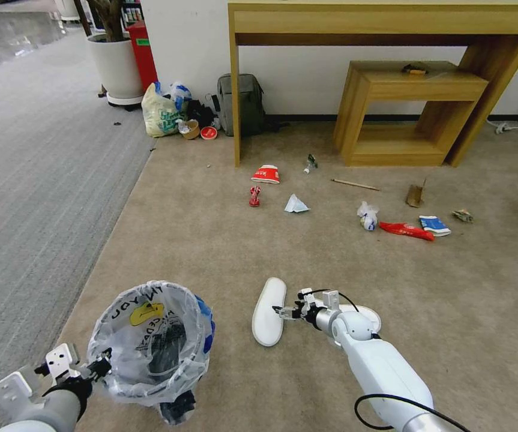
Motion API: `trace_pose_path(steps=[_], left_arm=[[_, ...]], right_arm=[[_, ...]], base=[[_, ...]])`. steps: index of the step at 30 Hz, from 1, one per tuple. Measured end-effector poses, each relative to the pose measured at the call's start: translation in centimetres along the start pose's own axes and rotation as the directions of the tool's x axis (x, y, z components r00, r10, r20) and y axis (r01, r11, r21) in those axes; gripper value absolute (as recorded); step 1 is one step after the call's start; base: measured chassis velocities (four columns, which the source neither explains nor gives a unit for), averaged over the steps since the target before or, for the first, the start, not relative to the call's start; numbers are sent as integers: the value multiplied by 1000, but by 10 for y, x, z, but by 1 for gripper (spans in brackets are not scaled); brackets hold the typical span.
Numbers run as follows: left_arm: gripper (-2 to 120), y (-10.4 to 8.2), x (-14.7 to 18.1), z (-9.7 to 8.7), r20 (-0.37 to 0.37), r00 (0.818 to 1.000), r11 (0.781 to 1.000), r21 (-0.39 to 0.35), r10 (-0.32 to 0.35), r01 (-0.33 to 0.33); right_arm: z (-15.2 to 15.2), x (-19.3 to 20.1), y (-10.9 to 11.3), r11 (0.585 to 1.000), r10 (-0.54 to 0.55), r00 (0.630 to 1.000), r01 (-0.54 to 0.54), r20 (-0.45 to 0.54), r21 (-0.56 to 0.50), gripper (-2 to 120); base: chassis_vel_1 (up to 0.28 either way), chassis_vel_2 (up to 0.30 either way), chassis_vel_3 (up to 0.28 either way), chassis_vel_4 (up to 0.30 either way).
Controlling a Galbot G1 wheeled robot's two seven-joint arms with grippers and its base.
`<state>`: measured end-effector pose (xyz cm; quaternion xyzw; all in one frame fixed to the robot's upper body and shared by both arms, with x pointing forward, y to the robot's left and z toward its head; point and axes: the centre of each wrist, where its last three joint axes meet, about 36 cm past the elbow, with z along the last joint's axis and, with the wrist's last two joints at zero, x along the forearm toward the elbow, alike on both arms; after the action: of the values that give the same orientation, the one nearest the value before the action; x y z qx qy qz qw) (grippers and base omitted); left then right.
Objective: Pick up the trash bin and place the garbage on the floor into it.
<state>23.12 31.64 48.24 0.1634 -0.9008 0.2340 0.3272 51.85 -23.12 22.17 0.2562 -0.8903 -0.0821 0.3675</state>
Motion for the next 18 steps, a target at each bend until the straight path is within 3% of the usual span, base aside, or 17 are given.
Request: trace_pose_path(steps=[18], left_arm=[[0, -1, -2, 4, -7, 1000, 1000, -9, 2, -2]], right_arm=[[8, -3, -2, 1000, 25, 1000, -25, -15, -7, 100]], base=[[0, 0, 0, 0]])
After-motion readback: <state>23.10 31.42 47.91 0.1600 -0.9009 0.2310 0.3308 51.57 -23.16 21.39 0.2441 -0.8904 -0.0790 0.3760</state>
